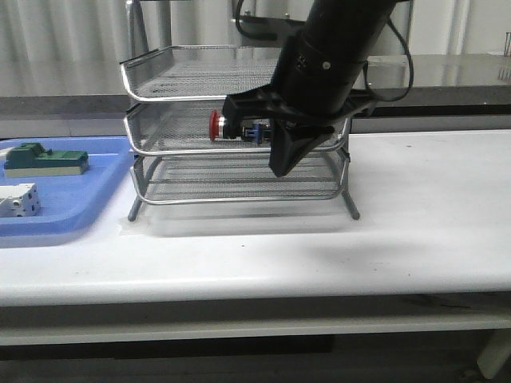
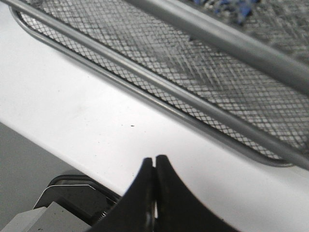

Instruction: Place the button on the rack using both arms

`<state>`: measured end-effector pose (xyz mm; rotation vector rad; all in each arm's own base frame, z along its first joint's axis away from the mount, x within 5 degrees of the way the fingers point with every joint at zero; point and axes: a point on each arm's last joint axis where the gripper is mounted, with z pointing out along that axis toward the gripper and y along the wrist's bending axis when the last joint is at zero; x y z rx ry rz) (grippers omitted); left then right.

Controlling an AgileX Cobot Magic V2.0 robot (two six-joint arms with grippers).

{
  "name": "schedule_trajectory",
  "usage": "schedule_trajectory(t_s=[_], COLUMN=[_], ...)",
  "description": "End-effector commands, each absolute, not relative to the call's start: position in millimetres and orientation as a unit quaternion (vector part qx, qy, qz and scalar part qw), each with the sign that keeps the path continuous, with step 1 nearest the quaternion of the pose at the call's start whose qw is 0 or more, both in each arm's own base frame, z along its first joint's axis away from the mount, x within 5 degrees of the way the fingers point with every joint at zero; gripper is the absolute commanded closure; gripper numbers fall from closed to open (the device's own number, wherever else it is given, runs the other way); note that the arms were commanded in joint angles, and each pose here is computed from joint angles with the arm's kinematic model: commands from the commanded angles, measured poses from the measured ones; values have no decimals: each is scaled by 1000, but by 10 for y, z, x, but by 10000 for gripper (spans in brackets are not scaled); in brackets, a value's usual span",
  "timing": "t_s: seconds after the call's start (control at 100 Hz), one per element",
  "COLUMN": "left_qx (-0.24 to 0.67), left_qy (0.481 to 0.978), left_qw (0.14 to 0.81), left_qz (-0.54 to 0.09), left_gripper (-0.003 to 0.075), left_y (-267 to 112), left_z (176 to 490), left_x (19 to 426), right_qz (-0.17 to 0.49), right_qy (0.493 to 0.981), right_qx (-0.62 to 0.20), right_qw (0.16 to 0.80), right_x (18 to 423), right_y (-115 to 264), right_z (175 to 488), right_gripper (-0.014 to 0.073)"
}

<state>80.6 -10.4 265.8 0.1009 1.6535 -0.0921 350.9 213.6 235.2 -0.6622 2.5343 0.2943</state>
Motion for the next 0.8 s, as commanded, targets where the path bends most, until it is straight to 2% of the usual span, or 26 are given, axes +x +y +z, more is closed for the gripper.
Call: schedule_trajectory(t_s=[0.0,0.15,0.39,0.61,0.79], left_qx=[23,23,23,23,23], left_qy=[704,704,704,704,704], left_qw=[709,709,709,709,709], left_qz=[-38,-38,-38,-38,-38], left_gripper=[741,741,741,741,741], left_y=[-73,-73,-73,-73,-73], left_z=[2810,2810,2810,2810,2810], left_x=[815,815,815,815,815], right_qz=[117,108,93,76,65], right_qy=[911,905,902,880,851], right_qx=[-244,-232,-169,-110,-76], right_qw=[311,340,386,455,516], right_x=[3415,3242,2887,2413,1969], right_y=[2034,1808,1174,658,396], right_z=[2801,2966,3169,3307,3373], right_gripper=[664,664,664,664,664])
